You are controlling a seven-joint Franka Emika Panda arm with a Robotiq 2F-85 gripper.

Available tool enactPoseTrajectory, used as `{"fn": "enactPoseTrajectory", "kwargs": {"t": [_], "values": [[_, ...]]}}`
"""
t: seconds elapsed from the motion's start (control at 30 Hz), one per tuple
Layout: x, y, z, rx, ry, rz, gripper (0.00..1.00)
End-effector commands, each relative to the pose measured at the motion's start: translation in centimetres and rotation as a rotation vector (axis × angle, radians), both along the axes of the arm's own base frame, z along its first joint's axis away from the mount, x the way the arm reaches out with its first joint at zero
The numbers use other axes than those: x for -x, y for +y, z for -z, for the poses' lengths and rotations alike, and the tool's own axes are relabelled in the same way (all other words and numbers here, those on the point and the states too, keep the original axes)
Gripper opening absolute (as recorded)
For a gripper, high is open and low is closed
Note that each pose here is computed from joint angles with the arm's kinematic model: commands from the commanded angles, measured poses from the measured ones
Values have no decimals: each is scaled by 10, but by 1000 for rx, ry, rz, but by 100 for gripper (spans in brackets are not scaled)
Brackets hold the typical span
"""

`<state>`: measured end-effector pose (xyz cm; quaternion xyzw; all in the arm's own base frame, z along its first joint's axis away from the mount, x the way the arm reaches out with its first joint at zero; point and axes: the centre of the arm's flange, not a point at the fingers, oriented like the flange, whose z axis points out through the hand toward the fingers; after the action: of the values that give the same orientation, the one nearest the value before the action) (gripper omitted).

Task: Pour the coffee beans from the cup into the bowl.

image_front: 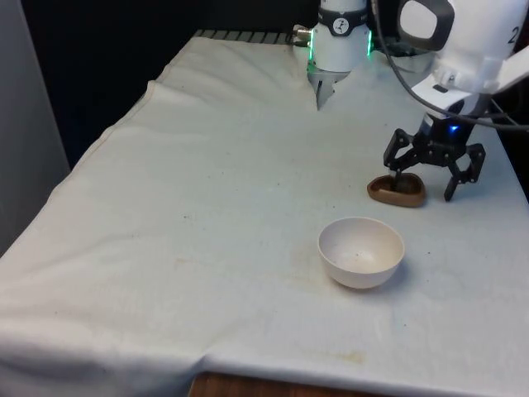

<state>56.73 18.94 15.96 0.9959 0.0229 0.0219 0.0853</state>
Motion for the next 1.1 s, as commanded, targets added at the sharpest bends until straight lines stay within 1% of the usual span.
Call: {"fn": "enactPoseTrajectory", "kwargs": {"t": [0.0, 0.03, 0.13, 0.2, 0.23, 0.27, 0.5, 0.53, 0.57, 0.6, 0.77, 0.83, 0.87, 1.07], "values": [[0, -1, 0, -23, -11, -3, 100], [0, -3, 1, -32, -18, -2, 100], [0, -4, 1, -40, -25, -3, 100], [1, -4, 2, -39, -25, -3, 100], [0, -4, 2, -30, -22, -1, 100], [3, -3, 1, -37, -24, -3, 100], [9, -4, 0, -30, -20, -6, 100], [6, -4, 2, -26, -15, -5, 100], [10, -4, -2, -28, -21, -7, 100], [11, -4, -2, -27, -20, -6, 100], [11, -5, -3, -25, -21, -6, 100], [10, -5, -2, -22, -16, -6, 100], [10, -5, -3, -24, -21, -5, 100], [9, -5, -2, -24, -20, -6, 100]]}}
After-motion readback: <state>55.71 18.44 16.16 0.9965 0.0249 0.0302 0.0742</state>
